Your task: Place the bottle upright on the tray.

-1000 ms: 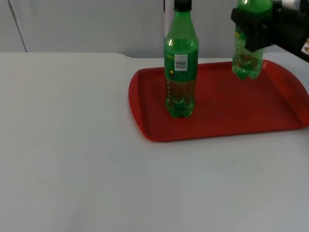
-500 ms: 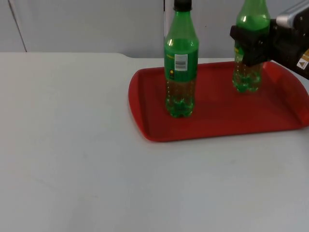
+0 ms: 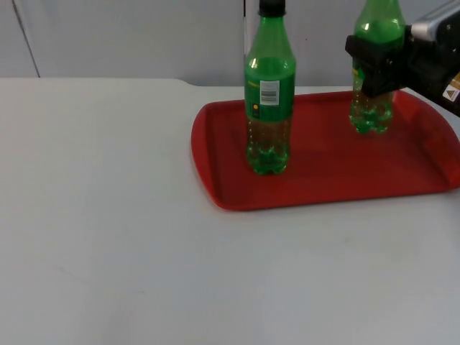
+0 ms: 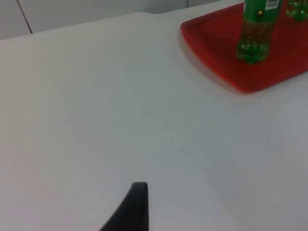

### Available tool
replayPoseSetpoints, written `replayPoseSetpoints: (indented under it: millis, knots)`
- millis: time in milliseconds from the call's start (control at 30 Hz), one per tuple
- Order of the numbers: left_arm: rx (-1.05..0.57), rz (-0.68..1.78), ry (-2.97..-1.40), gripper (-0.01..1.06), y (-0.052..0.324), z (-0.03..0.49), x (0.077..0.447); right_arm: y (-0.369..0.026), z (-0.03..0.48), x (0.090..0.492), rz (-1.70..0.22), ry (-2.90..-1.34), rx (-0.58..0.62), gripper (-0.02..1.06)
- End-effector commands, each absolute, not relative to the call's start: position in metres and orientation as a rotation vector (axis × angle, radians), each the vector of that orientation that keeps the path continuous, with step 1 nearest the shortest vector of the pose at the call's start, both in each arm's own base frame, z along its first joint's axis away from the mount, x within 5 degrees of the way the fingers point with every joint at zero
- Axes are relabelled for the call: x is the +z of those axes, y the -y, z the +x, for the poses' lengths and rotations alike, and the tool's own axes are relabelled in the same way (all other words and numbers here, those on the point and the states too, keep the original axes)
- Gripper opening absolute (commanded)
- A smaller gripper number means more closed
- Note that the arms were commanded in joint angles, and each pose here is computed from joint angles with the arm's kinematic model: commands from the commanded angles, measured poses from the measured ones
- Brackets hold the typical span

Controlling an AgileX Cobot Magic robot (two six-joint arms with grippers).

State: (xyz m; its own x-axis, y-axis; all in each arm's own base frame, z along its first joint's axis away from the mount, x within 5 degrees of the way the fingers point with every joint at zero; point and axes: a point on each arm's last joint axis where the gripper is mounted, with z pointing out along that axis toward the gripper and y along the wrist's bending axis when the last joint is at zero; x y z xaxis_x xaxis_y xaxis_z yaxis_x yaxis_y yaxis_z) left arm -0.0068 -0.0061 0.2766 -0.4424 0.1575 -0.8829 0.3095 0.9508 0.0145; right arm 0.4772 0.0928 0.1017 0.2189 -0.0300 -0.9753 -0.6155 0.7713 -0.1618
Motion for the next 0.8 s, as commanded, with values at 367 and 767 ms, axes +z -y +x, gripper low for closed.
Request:
replayPoseSetpoints:
  millis: [367,767]
  knots:
    - [-0.188,0.331,-2.039,1.05,0.006,-0.007,0.275,-0.095,0.476,0.095,-0.598,-1.288,0.444,0.0]
    - [-0.188,0.331,-2.039,1.05,0.006,-0.007,0.275,-0.095,0.475,0.084,-0.59,-1.316,0.465,0.0]
